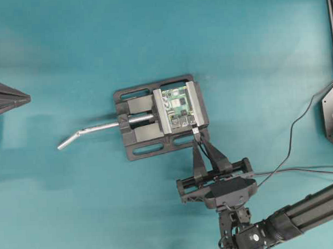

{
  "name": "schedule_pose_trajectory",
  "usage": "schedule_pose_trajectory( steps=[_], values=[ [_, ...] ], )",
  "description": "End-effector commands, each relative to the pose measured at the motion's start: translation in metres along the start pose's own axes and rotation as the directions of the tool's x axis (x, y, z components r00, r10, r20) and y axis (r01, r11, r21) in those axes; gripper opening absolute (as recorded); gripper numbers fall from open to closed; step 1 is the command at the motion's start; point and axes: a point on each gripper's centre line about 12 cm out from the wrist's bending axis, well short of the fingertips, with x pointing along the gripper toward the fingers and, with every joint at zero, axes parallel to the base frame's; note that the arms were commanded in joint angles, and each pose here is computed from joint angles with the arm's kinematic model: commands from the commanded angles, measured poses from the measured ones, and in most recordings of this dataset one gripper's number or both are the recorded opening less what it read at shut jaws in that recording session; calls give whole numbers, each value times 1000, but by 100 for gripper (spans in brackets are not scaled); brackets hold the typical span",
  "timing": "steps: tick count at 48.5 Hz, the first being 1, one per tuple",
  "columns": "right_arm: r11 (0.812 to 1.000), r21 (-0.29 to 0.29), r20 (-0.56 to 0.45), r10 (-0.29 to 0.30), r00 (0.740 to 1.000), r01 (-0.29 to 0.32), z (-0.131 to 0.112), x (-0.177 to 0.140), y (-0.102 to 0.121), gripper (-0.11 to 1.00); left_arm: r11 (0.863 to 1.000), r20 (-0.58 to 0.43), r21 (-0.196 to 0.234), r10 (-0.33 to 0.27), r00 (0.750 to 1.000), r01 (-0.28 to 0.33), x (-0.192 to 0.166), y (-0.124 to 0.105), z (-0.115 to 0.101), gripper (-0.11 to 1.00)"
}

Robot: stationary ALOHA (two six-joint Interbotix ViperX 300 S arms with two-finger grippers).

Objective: Insert the USB into the fixed PCB.
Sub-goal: 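Align the USB plug with the right-side USB port using the right gripper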

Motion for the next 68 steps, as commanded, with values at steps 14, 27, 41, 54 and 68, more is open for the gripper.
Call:
schedule_pose_trajectory(
  steps=[14,27,41,54,68],
  values=[
    [999,45,-3,1,1000,-1,18,0,8,21,1000,14,-1,1,1000,-1,0,-1,7,0],
    [999,48,1,-2,1000,2,19,5,9,21,1000,14,-4,1,1000,-1,0,-1,7,0],
    [999,48,4,-11,1000,10,19,8,9,21,1000,16,-2,1,1000,-1,0,-1,7,0],
    [999,49,7,-12,1000,12,20,11,10,21,1000,14,-1,1,1000,-1,0,-1,7,0],
    [999,49,11,-11,1000,11,20,13,10,21,1000,14,-1,1,1000,-1,0,-1,7,0]
  ],
)
